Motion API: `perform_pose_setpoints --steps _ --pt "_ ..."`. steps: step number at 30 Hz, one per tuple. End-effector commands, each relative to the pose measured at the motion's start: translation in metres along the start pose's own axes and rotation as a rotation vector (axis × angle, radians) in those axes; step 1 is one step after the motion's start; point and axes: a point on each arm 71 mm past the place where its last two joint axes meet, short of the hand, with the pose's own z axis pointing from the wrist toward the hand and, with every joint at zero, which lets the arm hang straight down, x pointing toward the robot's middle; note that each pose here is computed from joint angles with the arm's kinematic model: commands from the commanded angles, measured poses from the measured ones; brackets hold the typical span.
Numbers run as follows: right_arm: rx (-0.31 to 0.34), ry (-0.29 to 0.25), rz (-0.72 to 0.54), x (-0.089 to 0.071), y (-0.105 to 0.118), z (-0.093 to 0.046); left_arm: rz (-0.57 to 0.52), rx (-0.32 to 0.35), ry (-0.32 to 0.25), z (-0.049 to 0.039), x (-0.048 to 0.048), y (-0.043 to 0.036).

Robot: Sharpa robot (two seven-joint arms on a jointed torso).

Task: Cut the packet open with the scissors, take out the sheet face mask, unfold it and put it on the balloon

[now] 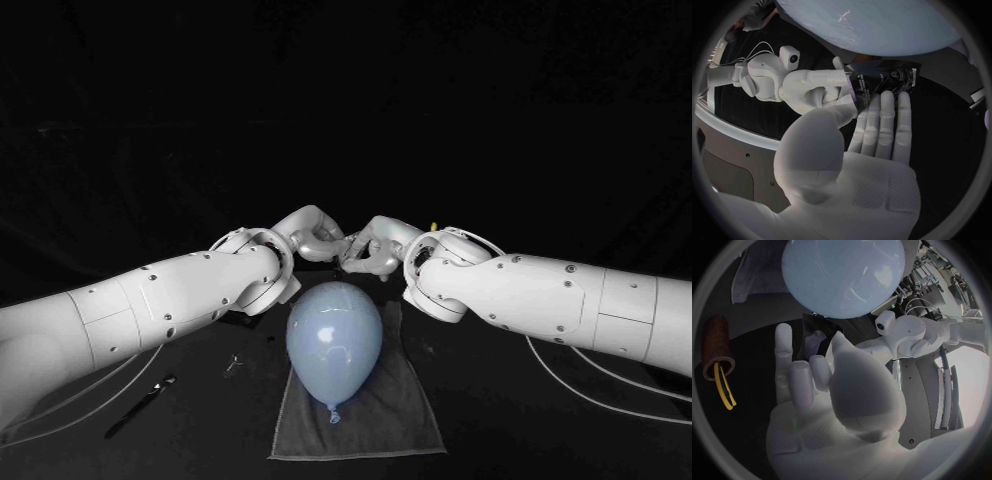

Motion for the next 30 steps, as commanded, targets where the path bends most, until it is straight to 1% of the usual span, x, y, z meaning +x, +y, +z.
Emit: perform_pose_setpoints --steps 1,9,17,30 --pt "-0.027 -0.012 0.000 0.0024 0.0004 0.0000 -0.006 0.036 -0.022 0.0012 -0.0030 -0.0081" --pt "-0.029 -0.049 0.010 0.0000 -0.0011 0.0006 -0.019 0.031 -0.022 0.0007 -0.0031 -0.0078" --pt "-0.028 -0.091 -0.044 -0.0025 -0.0021 0.0018 -0.032 0.032 -0.019 -0.0003 -0.0021 -0.0094" --pt "-0.030 -0.099 -0.086 -0.0020 -0.0027 0.0033 -0.041 0.045 -0.010 -0.0030 0.0008 -0.0141"
